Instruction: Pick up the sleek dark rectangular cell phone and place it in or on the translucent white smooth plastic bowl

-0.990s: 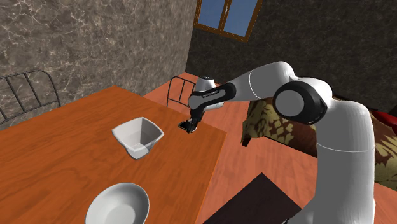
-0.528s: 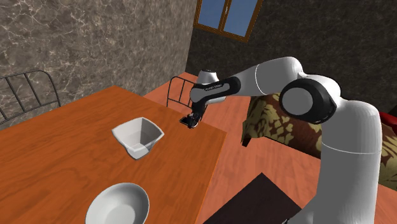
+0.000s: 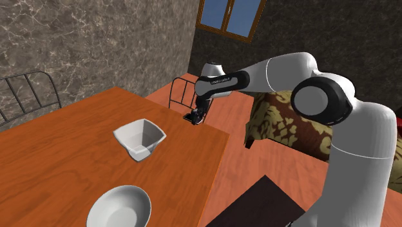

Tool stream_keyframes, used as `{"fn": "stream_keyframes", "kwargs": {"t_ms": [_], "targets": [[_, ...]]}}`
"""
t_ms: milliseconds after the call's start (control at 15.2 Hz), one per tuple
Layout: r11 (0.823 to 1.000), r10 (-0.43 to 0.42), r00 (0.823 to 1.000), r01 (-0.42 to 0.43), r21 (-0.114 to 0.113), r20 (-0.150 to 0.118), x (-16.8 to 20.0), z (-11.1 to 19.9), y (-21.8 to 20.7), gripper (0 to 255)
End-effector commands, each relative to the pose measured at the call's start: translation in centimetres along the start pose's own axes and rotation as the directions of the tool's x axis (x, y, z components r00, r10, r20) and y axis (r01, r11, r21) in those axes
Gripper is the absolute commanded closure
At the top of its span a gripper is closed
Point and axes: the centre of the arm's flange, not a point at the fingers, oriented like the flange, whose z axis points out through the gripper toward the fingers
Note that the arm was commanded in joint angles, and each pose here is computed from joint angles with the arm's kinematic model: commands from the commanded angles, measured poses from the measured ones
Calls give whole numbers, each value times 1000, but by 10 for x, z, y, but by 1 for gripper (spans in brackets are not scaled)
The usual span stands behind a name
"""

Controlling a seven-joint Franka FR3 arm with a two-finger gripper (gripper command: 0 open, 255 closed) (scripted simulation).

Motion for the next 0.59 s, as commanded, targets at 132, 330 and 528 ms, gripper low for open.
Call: {"fn": "stream_keyframes", "kwargs": {"t_ms": [132, 330, 528], "targets": [[1000, 0, 1000, 0, 0, 0, 0, -22, 0, 255], [1000, 0, 1000, 0, 0, 0, 1, -38, 0, 255], [1000, 0, 1000, 0, 0, 0, 1, -53, 0, 255]]}}
